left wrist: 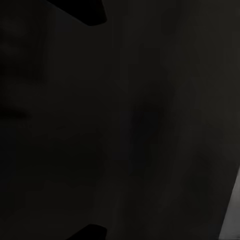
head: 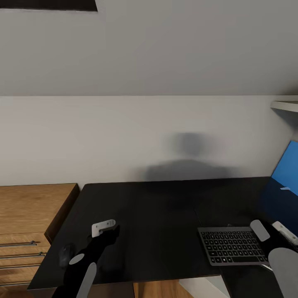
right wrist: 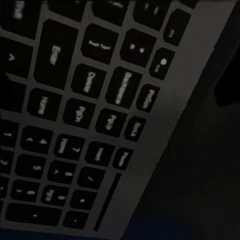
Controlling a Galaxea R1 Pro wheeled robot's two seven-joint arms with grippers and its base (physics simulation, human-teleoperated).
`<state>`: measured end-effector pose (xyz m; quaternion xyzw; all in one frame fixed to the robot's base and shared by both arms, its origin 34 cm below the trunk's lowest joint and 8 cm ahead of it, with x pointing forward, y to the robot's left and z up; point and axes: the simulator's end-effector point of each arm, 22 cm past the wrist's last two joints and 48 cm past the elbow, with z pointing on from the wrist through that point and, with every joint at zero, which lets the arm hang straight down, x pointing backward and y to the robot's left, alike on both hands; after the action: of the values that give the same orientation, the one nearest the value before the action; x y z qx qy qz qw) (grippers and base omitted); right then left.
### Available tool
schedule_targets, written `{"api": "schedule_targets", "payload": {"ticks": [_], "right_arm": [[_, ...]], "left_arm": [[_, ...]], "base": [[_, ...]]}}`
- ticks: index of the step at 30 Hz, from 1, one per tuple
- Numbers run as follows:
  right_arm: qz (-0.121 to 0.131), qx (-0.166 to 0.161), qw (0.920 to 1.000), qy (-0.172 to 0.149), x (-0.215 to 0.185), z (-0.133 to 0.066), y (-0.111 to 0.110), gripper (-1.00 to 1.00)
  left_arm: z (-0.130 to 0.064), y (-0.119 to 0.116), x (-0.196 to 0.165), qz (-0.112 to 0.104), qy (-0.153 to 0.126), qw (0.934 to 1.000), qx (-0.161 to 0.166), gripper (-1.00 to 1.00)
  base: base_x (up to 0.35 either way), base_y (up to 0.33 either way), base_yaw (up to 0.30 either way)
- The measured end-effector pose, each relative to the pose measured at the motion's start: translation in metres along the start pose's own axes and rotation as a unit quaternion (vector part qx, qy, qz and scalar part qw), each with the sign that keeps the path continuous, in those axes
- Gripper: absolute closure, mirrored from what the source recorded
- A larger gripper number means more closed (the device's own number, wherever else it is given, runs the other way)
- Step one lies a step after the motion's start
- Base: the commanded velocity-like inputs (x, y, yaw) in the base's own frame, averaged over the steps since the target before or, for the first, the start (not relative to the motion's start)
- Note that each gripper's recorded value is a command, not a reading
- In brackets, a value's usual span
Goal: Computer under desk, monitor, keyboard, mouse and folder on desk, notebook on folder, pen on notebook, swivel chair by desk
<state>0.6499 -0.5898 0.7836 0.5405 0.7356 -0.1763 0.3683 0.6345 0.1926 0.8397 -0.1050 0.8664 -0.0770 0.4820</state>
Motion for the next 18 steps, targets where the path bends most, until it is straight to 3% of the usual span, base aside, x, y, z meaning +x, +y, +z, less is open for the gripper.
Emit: {"api": "schedule_targets", "payload": {"ticks": [6, 18], "right_arm": [[0.032, -0.004, 0.9994, 0.016, 0.0051, -0.0006, 0.0024, -1.0], [0.037, -0.005, 0.9991, 0.018, 0.0081, 0.002, 0.0029, -1.0]], "left_arm": [[-0.0008, -0.0007, -0.003, -0.001, -0.003, 1.0, 0.001, -1.0], [0.001, 0.0008, -0.0017, -0.002, -0.006, 1.0, 0.0, -1.0]], "base": [[0.0, 0.0, 0.0], [0.0, 0.0, 0.0]]}}
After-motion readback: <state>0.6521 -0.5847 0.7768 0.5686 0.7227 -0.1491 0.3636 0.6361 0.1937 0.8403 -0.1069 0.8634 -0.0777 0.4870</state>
